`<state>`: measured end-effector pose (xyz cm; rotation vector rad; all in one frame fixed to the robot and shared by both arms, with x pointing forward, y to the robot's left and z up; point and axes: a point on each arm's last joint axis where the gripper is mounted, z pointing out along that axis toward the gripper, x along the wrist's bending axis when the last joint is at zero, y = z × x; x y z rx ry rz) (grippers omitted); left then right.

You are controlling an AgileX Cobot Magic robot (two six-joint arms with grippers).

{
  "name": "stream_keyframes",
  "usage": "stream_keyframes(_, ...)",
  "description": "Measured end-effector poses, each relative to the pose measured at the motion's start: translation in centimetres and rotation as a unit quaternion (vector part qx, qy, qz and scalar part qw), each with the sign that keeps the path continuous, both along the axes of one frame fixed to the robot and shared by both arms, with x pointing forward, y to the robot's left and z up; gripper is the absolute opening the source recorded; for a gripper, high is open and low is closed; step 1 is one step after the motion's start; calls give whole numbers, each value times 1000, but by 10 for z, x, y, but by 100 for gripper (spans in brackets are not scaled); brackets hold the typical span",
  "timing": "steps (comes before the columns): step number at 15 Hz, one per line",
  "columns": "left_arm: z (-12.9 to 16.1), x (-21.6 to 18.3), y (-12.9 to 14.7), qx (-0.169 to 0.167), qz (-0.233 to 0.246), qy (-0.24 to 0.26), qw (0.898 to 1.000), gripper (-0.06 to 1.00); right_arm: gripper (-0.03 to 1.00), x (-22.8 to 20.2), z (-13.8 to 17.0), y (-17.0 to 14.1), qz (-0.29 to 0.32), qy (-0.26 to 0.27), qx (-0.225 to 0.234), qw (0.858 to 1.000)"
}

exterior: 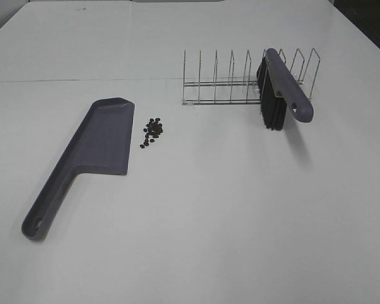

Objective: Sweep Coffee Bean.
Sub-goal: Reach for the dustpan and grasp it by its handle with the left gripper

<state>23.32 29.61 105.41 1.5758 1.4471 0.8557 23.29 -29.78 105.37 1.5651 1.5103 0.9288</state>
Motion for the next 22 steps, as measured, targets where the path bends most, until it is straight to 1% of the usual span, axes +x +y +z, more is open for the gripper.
stream_keyframes(2, 3, 0, -1, -6, -3, -9, 1000, 72, 75, 0, 0, 0, 0, 0, 0, 1000)
stream_keyframes(3, 10, 4, -1, -8, -1, -28, 1000, 72, 75, 0, 0, 0, 0, 0, 0, 1000)
stream_keyframes(4, 17, 14, -1, -11, 1, -45, 999, 72, 75, 0, 0, 0, 0, 0, 0, 1000)
stream_keyframes(5, 24, 30, -2, -14, 4, -47, 999, 72, 75, 0, 0, 0, 0, 0, 0, 1000)
stream_keyframes(6, 26, 37, -3, -16, 4, -45, 999, 72, 75, 0, 0, 0, 0, 0, 0, 1000)
stream_keyframes(7, 29, 57, -5, -26, 3, -22, 999, 72, 75, 0, 0, 0, 1, 0, 1, 1000)
stream_keyframes(8, 38, 100, -10, -44, 3, 31, 999, 72, 75, 0, 0, 0, 1, 0, 2, 1000)
stream_keyframes(9, 42, 123, -12, -46, 5, 63, 997, 72, 75, 0, 0, 0, 1, 0, 2, 1000)
stream_keyframes(10, 42, 149, -14, -48, 6, 101, 994, 72, 75, 0, 0, 0, 1, 0, 2, 1000)
stream_keyframes(11, 45, 172, -16, -48, 4, 128, 991, 72, 75, 0, 0, 0, 1, 0, 2, 1000)
stream_keyframes(12, 44, 197, -18, -47, 0, 161, 986, 72, 75, 0, 0, 0, 1, 0, 2, 1000)
stream_keyframes(13, 42, 207, -19, -47, 0, 176, 983, 72, 75, 0, 0, 0, 1, 0, 2, 1000)
stream_keyframes(15, 30, 251, -24, -51, -3, 238, 970, 72, 75, 0, 0, 0, 1, 0, 2, 1000)
stream_keyframes(16, 24, 268, -28, -53, -8, 265, 963, 72, 75, 0, 0, 0, 1, 0, 2, 1000)
stream_keyframes(17, 15, 282, -35, -47, -19, 294, 954, 72, 75, 0, 0, 0, 1, 0, 2, 1000)
stream_keyframes(18, 4, 295, -44, -40, -31, 326, 944, 72, 75, 0, 0, 0, 1, 0, 2, 1000)
stream_keyframes(19, -11, 307, -53, -37, -36, 362, 931, 72, 75, 0, 0, 0, 1, 0, 2, 1000)
stream_keyframes(20, -34, 320, -63, -29, -33, 406, 913, 74, 75, 0, 0, 0, 1, 0, 2, 1000)
stream_keyframes(22, -66, 332, -70, -18, -28, 448, 894, 75, 75, 0, 0, 0, 1, 0, 2, 1000)
